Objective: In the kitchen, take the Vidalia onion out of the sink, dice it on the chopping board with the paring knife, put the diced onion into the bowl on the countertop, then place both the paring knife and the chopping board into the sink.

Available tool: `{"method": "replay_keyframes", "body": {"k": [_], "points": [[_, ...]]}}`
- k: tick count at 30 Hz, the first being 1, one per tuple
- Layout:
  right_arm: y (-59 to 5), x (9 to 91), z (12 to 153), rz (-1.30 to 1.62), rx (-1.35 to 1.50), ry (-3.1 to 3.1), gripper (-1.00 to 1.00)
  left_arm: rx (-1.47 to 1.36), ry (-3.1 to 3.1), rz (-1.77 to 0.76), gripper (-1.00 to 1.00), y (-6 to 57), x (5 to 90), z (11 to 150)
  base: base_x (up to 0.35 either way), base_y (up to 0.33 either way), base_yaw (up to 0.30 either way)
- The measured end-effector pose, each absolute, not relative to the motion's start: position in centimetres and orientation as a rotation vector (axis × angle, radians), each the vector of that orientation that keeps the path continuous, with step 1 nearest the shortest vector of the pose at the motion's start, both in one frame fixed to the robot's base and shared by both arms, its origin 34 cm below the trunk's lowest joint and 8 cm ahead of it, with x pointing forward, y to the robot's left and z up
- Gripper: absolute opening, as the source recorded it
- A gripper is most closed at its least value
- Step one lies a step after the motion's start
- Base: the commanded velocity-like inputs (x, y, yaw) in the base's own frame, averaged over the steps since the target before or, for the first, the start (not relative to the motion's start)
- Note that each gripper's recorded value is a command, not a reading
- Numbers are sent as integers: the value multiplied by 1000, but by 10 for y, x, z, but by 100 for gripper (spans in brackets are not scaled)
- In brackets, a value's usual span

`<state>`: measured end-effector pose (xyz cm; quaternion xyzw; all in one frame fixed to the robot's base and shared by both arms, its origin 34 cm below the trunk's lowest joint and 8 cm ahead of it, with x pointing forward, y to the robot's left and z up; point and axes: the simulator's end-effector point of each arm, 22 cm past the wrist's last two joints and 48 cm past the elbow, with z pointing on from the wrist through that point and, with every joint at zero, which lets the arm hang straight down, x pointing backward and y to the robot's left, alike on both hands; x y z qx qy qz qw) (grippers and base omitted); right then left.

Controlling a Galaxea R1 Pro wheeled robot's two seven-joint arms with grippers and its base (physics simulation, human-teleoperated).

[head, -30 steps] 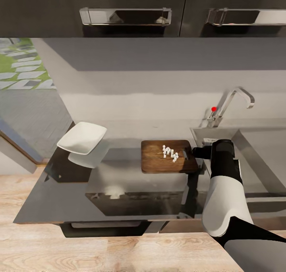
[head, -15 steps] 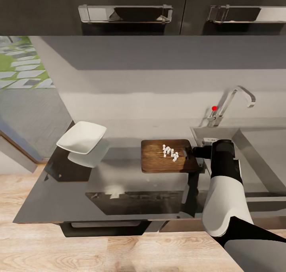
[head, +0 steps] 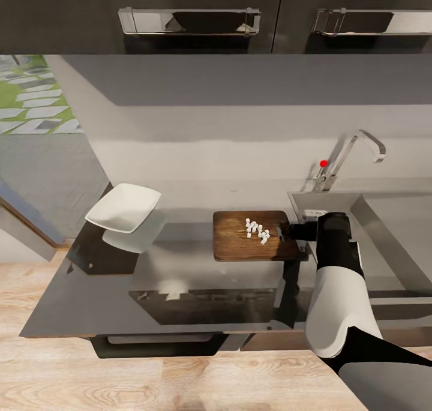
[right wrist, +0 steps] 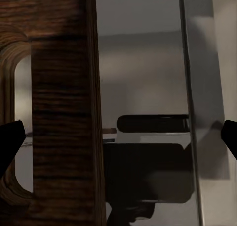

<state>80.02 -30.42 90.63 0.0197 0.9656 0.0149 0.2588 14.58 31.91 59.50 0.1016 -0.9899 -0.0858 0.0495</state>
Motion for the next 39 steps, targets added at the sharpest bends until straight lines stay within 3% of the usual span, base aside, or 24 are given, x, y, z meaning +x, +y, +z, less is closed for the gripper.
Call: {"method": "replay_keyframes", "body": {"k": [25,26,39], "points": [[-305,800,906,39,58,2616,100,309,-3014,-262,100,319,145,595,0,0,0],[-305,800,906,39,58,2616,-100,309,-3014,-262,100,319,145,595,0,0,0],[-306,800,906,33,55,2617,-100,309,-3014,-262,100,319,145,595,0,0,0]]}}
